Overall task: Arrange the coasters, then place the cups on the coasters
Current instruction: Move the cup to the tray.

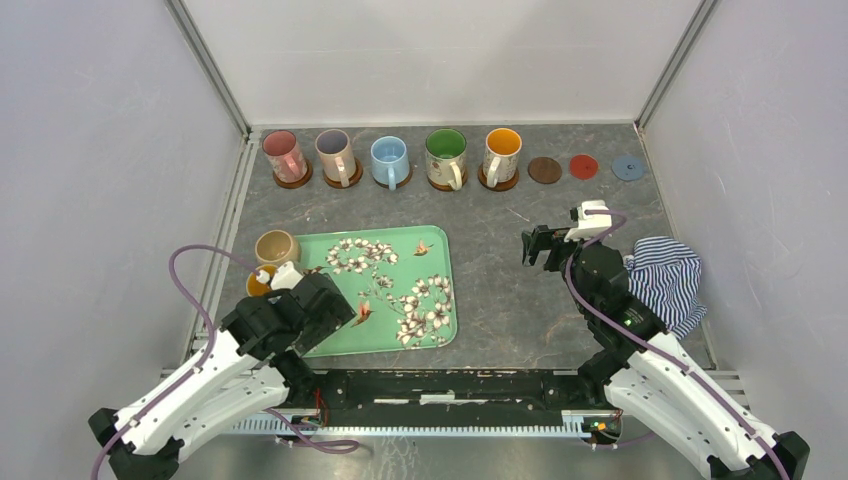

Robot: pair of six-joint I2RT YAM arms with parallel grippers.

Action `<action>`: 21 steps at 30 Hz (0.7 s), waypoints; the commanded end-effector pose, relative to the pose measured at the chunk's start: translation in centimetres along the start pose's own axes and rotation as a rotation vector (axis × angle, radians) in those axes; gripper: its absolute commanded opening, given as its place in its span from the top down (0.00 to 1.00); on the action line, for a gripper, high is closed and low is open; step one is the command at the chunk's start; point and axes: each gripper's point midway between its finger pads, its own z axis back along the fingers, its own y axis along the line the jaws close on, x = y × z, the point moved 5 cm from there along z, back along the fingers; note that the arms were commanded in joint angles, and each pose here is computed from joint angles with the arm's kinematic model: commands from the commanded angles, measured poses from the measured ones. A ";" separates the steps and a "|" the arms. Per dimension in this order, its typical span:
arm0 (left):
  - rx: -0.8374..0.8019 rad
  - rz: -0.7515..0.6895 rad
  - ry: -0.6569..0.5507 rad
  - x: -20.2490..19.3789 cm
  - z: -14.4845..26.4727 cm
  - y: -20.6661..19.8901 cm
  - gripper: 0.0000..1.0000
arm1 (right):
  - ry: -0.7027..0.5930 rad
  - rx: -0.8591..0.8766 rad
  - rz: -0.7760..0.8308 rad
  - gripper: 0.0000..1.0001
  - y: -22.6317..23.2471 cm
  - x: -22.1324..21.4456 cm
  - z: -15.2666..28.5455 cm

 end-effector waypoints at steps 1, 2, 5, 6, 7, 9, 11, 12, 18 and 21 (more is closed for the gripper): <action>0.058 0.140 -0.120 1.1 -1.5 0.1 0.00 | -0.047 -0.010 -0.021 0.02 0.0 1.0 0.1; 0.081 0.140 -0.128 1.1 -2.0 0.2 0.00 | -0.046 -0.010 -0.021 0.02 0.0 1.0 0.0; 0.148 0.173 -0.161 1.2 -3.1 0.7 0.00 | -0.044 -0.012 -0.020 0.02 0.0 1.0 0.0; 0.162 0.185 -0.175 1.3 -3.3 0.7 0.00 | -0.044 -0.016 -0.020 0.02 -0.1 1.0 0.0; 0.178 0.200 -0.189 1.4 -3.6 0.8 0.02 | -0.045 -0.019 -0.020 0.02 -0.1 1.0 0.1; 0.206 0.236 -0.204 1.4 -4.1 0.9 0.09 | -0.044 -0.026 -0.014 0.02 -0.3 1.0 0.0; 0.228 0.252 -0.224 1.4 -4.7 0.9 0.13 | -0.043 -0.030 -0.010 0.02 -0.3 1.0 0.0; 0.242 0.260 -0.241 1.6 -4.8 1.0 0.15 | -0.042 -0.032 -0.007 0.02 -0.3 1.0 0.0; 0.285 0.295 -0.292 1.9 -5.8 1.1 0.26 | -0.037 -0.040 0.003 0.02 -0.4 1.0 0.0; 0.289 0.303 -0.307 1.9 -6.2 1.2 0.38 | -0.037 -0.045 0.008 0.02 -0.5 0.9 0.0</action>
